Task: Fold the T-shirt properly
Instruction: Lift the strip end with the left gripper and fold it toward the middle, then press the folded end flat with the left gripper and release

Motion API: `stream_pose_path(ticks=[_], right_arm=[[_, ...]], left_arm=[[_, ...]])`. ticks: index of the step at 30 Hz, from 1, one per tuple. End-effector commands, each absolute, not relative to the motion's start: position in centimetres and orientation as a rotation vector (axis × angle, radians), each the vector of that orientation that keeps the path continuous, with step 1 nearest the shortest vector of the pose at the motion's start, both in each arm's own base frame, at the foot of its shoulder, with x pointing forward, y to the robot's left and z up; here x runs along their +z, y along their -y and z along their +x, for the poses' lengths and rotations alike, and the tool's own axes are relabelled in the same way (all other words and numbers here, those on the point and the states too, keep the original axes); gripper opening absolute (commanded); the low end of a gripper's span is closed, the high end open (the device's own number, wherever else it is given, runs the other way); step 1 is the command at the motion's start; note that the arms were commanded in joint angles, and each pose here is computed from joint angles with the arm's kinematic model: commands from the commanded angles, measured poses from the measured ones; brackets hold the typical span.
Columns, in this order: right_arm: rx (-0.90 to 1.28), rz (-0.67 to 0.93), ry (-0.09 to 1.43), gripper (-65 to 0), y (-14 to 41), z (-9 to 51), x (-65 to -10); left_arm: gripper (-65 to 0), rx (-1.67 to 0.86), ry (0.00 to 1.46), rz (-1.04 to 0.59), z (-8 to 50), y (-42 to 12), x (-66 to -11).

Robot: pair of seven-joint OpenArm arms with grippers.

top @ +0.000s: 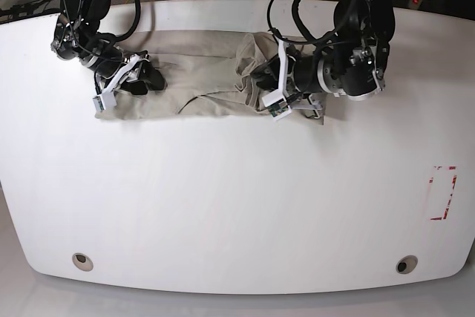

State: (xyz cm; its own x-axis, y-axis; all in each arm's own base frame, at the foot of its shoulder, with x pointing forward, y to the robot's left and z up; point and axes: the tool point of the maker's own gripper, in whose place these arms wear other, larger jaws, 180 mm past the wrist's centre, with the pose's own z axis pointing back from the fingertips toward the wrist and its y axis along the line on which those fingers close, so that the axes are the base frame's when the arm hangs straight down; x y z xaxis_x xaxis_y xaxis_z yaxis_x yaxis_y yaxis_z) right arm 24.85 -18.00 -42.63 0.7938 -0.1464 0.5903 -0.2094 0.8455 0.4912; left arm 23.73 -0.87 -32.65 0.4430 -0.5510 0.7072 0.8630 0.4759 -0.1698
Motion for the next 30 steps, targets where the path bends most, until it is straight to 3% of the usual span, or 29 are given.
stream_pose_path(ticks=[1, 4, 8, 14, 20, 30], right_arm=[[0.056, 0.501, 0.543, -32.3, 18.9, 23.1, -44.5], [0.056, 0.501, 0.544, -32.3, 18.9, 23.1, -44.5], [0.057, 0.501, 0.546, -32.3, 18.9, 23.2, -44.4], [0.059, 0.501, 0.546, -32.3, 18.9, 23.2, -44.4], [0.06, 0.502, 0.55, -32.3, 18.9, 23.3, -44.3], [0.063, 0.504, 0.565, -32.3, 18.8, 24.1, -43.9]], left_arm=[[-48.9, -0.986, 0.688, -0.593, 24.2, 2.6, -31.0], [-33.1, -1.01, 0.694, -0.603, 24.0, 3.3, -30.7], [-20.8, -0.999, 0.757, -0.593, 24.4, 3.2, -29.0], [-23.9, -0.948, 0.755, -0.5, 26.0, -0.4, -29.5], [-27.2, -0.965, 0.657, -0.253, 26.9, -5.5, -32.2], [-27.4, -1.131, 0.531, -0.172, 25.5, -2.9, -36.0]])
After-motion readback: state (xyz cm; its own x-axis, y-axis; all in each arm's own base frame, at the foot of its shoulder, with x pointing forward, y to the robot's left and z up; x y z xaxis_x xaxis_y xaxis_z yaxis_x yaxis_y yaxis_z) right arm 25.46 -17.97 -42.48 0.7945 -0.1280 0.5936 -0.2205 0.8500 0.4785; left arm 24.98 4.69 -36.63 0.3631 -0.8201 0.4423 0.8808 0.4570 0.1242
